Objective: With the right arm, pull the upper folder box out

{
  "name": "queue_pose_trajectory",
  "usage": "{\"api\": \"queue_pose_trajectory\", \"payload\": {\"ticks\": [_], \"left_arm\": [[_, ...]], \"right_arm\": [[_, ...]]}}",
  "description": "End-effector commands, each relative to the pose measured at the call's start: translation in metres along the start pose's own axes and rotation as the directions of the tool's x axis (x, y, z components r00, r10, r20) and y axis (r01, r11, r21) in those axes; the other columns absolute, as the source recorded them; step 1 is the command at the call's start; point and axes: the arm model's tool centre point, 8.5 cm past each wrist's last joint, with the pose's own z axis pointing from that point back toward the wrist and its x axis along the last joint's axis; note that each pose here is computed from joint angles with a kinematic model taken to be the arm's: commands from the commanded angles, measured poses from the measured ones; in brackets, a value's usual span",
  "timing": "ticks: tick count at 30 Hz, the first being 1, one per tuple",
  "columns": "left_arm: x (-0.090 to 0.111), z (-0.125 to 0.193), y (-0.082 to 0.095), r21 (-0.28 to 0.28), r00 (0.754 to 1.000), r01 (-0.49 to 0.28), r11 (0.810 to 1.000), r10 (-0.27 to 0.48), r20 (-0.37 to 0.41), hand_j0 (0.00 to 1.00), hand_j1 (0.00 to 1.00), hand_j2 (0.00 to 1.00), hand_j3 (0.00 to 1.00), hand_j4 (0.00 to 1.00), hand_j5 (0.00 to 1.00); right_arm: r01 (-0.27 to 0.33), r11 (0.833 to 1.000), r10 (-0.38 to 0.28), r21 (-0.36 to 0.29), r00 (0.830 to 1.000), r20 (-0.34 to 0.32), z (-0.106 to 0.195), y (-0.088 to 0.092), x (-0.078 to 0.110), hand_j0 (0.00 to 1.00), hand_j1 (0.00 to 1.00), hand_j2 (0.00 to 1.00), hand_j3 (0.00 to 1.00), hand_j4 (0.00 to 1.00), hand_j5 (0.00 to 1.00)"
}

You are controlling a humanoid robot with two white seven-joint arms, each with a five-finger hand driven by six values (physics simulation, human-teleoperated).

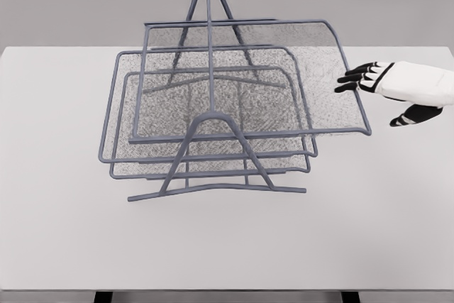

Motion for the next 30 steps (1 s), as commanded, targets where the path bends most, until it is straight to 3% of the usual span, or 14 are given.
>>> {"api": "queue_pose_trajectory", "payload": {"ticks": [1,19,22,24,30], "left_arm": [[0.0,0.0,0.0,0.0,1.0,0.0,1.0,0.0,0.0,1.0,1.0,1.0,1.0,1.0,1.0],[0.0,0.0,0.0,0.0,1.0,0.0,1.0,0.0,0.0,1.0,1.0,1.0,1.0,1.0,1.0],[0.0,0.0,0.0,0.0,1.0,0.0,1.0,0.0,0.0,1.0,1.0,1.0,1.0,1.0,1.0],[0.0,0.0,0.0,0.0,1.0,0.0,1.0,0.0,0.0,1.0,1.0,1.0,1.0,1.0,1.0],[0.0,0.0,0.0,0.0,1.0,0.0,1.0,0.0,0.0,1.0,1.0,1.0,1.0,1.0,1.0]], "right_arm": [[-0.04,0.998,0.042,0.043,0.999,-0.033,0.007,0.004,-0.006,1.0,1.0,1.0,1.0,1.0,1.0],[-0.007,0.999,0.012,0.052,0.996,-0.092,0.042,-0.002,-0.016,1.0,1.0,1.0,1.0,1.0,1.0],[-0.019,1.0,0.019,-0.002,0.995,-0.098,0.047,-0.018,-0.017,1.0,1.0,1.0,1.0,1.0,1.0],[0.016,0.999,-0.019,-0.045,0.997,-0.079,0.047,-0.024,-0.015,1.0,1.0,1.0,1.0,1.0,1.0],[0.018,0.998,-0.022,-0.063,0.997,-0.077,0.047,-0.027,-0.015,1.0,1.0,1.0,1.0,1.0,1.0]]}}
